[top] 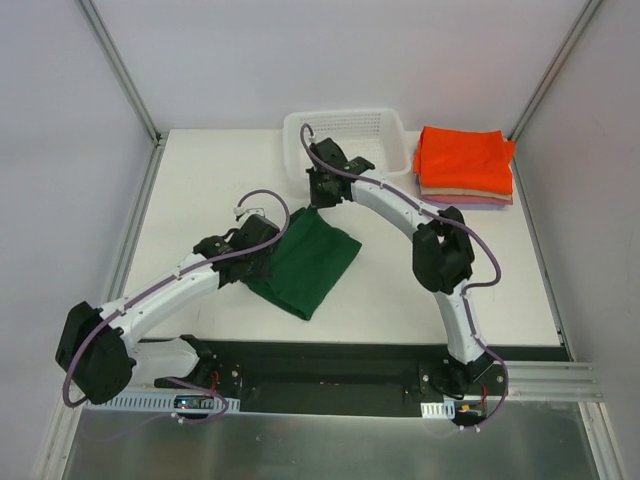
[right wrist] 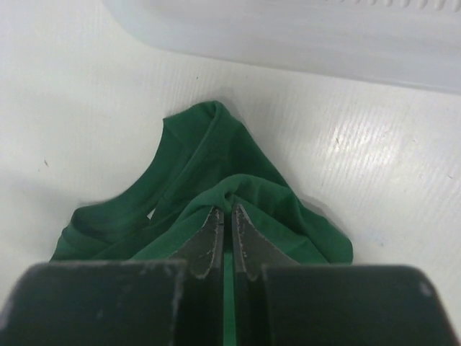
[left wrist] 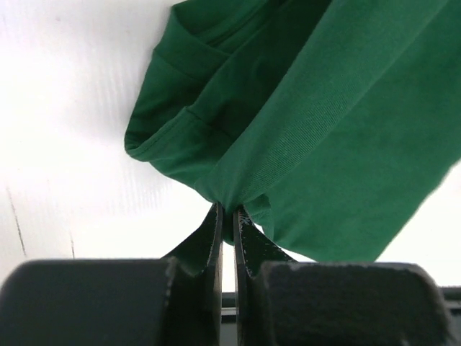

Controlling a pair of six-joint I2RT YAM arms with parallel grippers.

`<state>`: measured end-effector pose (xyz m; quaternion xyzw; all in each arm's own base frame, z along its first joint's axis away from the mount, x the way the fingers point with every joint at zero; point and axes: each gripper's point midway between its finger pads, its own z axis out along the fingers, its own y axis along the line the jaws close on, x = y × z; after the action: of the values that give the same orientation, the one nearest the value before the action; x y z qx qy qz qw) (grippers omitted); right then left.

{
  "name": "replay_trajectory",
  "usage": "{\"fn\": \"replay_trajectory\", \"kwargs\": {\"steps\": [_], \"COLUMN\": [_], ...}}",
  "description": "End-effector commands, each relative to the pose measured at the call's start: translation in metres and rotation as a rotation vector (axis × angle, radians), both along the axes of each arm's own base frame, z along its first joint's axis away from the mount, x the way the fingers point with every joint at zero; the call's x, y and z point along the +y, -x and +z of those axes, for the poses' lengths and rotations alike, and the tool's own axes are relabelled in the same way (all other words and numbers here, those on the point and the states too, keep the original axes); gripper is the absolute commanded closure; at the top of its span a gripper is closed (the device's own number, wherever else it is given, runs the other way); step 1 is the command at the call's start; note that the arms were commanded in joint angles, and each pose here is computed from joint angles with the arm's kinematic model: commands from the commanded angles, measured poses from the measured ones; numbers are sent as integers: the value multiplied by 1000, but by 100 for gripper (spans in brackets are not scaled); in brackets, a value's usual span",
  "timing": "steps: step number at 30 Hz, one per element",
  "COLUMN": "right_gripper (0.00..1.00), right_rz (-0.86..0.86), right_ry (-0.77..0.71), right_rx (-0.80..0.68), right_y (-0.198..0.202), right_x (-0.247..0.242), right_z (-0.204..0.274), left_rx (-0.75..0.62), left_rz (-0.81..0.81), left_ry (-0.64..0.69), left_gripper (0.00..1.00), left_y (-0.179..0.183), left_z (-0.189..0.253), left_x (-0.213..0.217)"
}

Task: Fold and stack the t-shirts
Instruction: Fold the long partially folded tshirt into a neat square

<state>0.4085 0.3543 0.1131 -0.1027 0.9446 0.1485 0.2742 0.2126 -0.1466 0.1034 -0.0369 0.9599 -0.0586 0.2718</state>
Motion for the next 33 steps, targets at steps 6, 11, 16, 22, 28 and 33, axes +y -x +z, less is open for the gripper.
{"fn": "replay_trajectory", "kwargs": {"steps": [6,11,16,22,28,33], "right_gripper": [87,43,4,4,4,4], "right_rz": [-46,-4,87,195,209,139], "right_ry": [-62,-82,-76,-238,-260,-252], "right_rx": [-83,-121,-125,-7,133,234], "right_y": [-39,-44,-5,64,80,89], "right_x": [21,27,9,3,7,-10], "right_z": [-15,12,37,28,-19,-59], "left_rx": [0,-46,-38,-66,-76,-55], "left_rz": [184,300,251,46,62,125], "left_ry": [-126,-196,-49,260,272,237], "left_gripper": [76,35,1,1,1,1], "left_y": [-17,-37,-32,-28,-47,-63], "left_z": [-6,5,24,27,-2,-31], "left_x": [41,62,39,-21,-28,-15]}}
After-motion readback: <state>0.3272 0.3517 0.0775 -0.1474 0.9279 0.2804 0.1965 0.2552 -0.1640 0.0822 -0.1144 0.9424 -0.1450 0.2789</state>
